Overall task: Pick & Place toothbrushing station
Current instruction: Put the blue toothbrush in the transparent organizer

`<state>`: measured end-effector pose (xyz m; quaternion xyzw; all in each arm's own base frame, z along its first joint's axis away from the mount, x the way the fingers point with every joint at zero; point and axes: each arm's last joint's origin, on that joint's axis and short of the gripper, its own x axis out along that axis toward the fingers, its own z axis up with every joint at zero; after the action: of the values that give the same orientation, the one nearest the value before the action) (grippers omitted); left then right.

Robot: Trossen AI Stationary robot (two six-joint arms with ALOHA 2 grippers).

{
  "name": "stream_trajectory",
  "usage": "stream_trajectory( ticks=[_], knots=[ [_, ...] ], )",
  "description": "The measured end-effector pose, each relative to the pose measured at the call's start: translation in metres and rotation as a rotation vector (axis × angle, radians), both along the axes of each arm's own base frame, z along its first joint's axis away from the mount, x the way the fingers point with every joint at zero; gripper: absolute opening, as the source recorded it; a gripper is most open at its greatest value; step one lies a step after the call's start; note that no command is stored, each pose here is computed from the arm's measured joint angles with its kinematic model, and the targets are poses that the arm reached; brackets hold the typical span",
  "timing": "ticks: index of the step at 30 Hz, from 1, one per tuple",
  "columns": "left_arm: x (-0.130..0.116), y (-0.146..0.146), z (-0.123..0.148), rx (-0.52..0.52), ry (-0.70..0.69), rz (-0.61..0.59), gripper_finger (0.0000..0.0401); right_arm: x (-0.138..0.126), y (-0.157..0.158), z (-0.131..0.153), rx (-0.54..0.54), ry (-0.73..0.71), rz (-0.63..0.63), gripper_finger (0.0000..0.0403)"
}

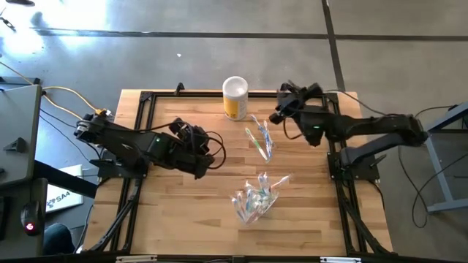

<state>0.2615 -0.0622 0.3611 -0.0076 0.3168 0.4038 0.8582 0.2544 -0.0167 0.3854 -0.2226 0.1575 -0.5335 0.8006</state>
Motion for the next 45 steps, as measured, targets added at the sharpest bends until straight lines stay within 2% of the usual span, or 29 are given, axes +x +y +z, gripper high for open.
stream_trajectory(
  ticks=[2,6,8,12,17,21,26,32,35,45],
  knots=[
    [-0.002,0.001,0.002,0.011,0.020,-0.021,0.0190,0.002,-0.009,-0.018,0.089,0.040,0.063,0.0210],
    [-0.013,0.004,0.010,0.006,0.042,-0.066,0.0190,0.002,-0.030,-0.051,0.491,0.006,0.243,0.0201],
    [-0.020,0.005,0.016,-0.014,0.051,-0.101,0.0190,0.002,-0.040,-0.058,0.620,-0.015,0.263,0.0197],
    [-0.036,0.010,0.028,-0.028,0.029,-0.136,0.0190,-0.004,-0.063,-0.064,0.741,-0.038,0.242,0.0194],
    [-0.052,0.016,0.040,-0.023,-0.008,-0.159,0.0190,-0.018,-0.099,-0.082,1.052,-0.102,0.160,0.0194],
    [-0.051,0.015,0.044,0.012,-0.001,-0.218,0.0190,-0.018,-0.120,-0.107,1.213,-0.051,0.076,0.0194],
    [-0.048,0.022,0.045,0.027,0.071,-0.300,0.0190,0.005,-0.135,-0.130,1.240,-0.066,0.102,0.0194],
    [-0.058,0.049,0.055,0.058,0.051,-0.218,0.0190,0.025,-0.147,-0.168,1.299,-0.044,0.019,0.0194],
    [-0.057,0.059,0.054,0.030,0.070,-0.216,0.0190,0.029,-0.150,-0.183,1.295,-0.007,-0.032,0.0194],
    [-0.058,0.073,0.054,-0.008,0.089,-0.215,0.0190,0.035,-0.154,-0.202,1.283,-0.025,-0.149,0.0194]
  ],
)
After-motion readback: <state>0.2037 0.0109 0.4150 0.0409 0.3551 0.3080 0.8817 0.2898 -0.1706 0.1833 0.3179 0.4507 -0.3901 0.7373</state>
